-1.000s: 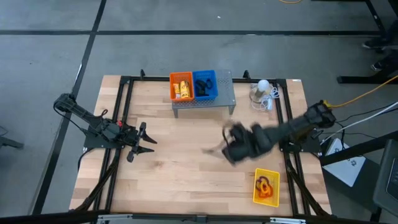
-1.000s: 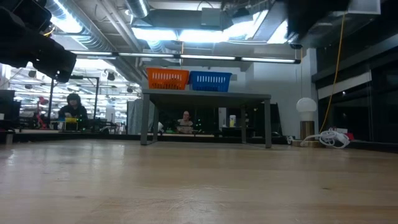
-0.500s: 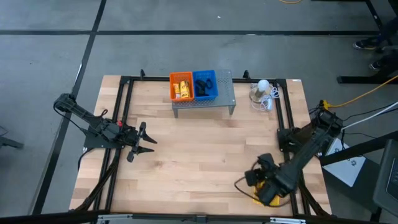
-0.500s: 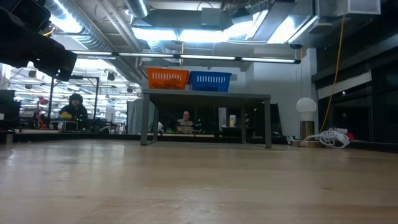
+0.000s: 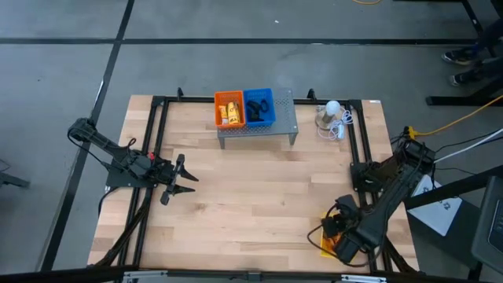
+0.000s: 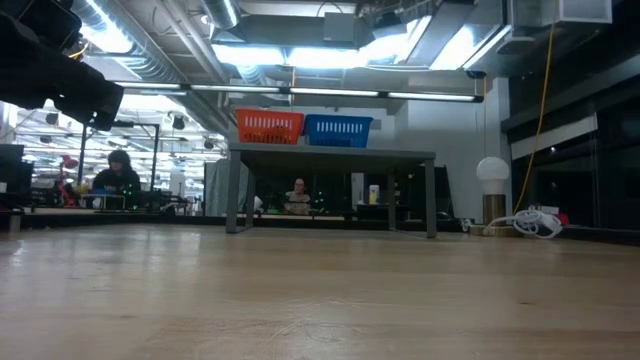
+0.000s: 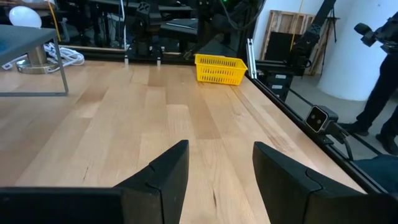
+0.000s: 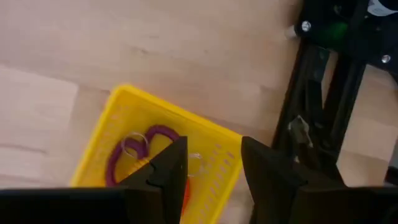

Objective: Pick & Place Office Desk Supplies
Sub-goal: Put the yellow bin onto the shelf

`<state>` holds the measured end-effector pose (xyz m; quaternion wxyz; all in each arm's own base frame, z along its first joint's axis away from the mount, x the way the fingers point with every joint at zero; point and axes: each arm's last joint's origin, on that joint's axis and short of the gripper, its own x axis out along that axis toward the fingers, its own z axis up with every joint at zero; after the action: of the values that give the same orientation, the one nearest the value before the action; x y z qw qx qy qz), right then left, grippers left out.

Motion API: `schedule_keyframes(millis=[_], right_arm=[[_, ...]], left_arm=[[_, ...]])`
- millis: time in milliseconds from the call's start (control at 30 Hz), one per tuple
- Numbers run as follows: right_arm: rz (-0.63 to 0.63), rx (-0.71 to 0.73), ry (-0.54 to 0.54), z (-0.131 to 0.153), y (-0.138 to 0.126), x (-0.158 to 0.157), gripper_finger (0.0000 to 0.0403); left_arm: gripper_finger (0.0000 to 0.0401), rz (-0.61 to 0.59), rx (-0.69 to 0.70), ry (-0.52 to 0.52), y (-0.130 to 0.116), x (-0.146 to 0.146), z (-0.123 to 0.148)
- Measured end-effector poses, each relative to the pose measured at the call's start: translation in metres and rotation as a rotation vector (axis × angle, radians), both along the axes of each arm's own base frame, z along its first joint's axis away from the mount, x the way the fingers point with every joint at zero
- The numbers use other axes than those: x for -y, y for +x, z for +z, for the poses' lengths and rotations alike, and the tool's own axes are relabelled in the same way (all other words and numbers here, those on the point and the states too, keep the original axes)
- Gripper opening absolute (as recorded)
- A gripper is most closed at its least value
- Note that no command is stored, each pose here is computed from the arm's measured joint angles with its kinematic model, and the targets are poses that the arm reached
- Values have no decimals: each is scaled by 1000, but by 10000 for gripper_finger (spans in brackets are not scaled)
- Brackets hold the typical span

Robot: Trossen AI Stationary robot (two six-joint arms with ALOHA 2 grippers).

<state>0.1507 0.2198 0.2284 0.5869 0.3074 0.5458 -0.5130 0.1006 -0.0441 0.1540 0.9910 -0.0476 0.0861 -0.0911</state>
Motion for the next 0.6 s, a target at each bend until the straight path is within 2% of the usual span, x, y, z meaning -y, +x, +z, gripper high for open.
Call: schedule_keyframes(millis=[133,233,367,600], right_arm=[[21,-27,2,-3,-13,-6,153],[-1,-82,61,-7,-18,-11,153],[-9,-61,126,-11,-17,-18,153],[8,-64,91,-24,-17,-27,153]], left_arm=[[173,0,-3,1,0,0,0],[173,1,-6,-4,0,0,0],[173,2,-9,-6,0,0,-1],[173,-8,-13,-7,0,0,-1]])
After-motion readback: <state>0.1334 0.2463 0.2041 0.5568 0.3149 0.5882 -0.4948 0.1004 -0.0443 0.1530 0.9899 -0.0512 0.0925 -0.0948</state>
